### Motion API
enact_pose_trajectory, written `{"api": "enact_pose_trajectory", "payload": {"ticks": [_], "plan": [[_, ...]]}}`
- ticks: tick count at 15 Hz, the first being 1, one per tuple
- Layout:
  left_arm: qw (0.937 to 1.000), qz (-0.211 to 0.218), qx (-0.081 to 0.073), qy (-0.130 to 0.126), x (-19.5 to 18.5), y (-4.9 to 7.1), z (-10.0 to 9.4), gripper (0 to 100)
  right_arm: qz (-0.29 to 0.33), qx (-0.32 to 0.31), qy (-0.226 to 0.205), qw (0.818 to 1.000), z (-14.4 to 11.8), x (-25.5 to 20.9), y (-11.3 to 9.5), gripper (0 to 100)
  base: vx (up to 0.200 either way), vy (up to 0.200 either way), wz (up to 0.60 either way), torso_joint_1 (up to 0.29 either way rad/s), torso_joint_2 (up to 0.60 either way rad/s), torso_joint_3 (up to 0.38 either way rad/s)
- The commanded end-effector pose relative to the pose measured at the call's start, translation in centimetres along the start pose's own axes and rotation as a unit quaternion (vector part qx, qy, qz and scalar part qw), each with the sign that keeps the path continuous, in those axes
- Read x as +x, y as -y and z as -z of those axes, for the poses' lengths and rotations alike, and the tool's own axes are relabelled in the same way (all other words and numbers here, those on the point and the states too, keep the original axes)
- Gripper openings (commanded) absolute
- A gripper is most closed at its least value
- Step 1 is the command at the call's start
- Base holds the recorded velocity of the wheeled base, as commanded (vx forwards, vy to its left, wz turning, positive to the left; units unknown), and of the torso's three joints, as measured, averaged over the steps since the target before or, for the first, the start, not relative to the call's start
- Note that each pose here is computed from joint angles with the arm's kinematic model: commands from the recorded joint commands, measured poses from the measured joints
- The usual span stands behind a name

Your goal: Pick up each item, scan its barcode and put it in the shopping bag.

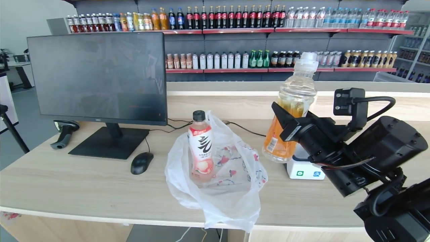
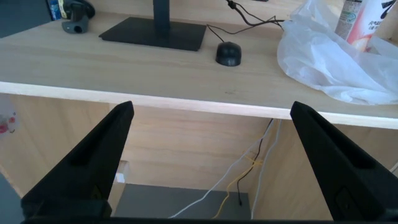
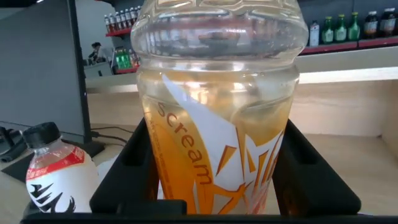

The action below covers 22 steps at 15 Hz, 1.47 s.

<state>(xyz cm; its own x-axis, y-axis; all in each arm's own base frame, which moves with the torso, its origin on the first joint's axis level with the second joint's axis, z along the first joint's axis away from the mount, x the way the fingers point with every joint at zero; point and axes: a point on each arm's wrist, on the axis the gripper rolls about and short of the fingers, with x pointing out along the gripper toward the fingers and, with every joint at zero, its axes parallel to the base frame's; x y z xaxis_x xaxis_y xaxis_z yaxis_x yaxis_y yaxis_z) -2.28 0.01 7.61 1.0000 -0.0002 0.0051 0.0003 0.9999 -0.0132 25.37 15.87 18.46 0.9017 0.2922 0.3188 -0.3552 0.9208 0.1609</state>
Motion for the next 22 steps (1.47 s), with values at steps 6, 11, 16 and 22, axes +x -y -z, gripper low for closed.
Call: {"api": "enact_pose_trajectory", "payload": {"ticks": [6,11,16,22], "plan": [[1.0000,-0.001,0.000,0.001,0.0,0.0,0.0,100,-0.012,-0.011,-0.055,0.998,4.2,0.7,-1.0,0,0.000,0.000,0.00,0.000,0.00,0.000],[1.0000,0.000,0.000,0.001,0.0,0.0,0.0,100,-0.024,-0.012,-0.069,0.997,7.2,2.4,-2.2,0,0.000,0.000,0.00,0.000,0.00,0.000],[1.0000,0.000,0.000,0.002,0.0,0.0,0.0,100,-0.038,-0.019,-0.061,0.997,6.8,2.4,-2.9,0,0.000,0.000,0.00,0.000,0.00,0.000],[1.0000,-0.001,0.000,0.001,0.0,0.0,0.0,100,-0.069,-0.024,-0.082,0.994,7.6,1.6,-3.4,0,0.000,0.000,0.00,0.000,0.00,0.000]]}}
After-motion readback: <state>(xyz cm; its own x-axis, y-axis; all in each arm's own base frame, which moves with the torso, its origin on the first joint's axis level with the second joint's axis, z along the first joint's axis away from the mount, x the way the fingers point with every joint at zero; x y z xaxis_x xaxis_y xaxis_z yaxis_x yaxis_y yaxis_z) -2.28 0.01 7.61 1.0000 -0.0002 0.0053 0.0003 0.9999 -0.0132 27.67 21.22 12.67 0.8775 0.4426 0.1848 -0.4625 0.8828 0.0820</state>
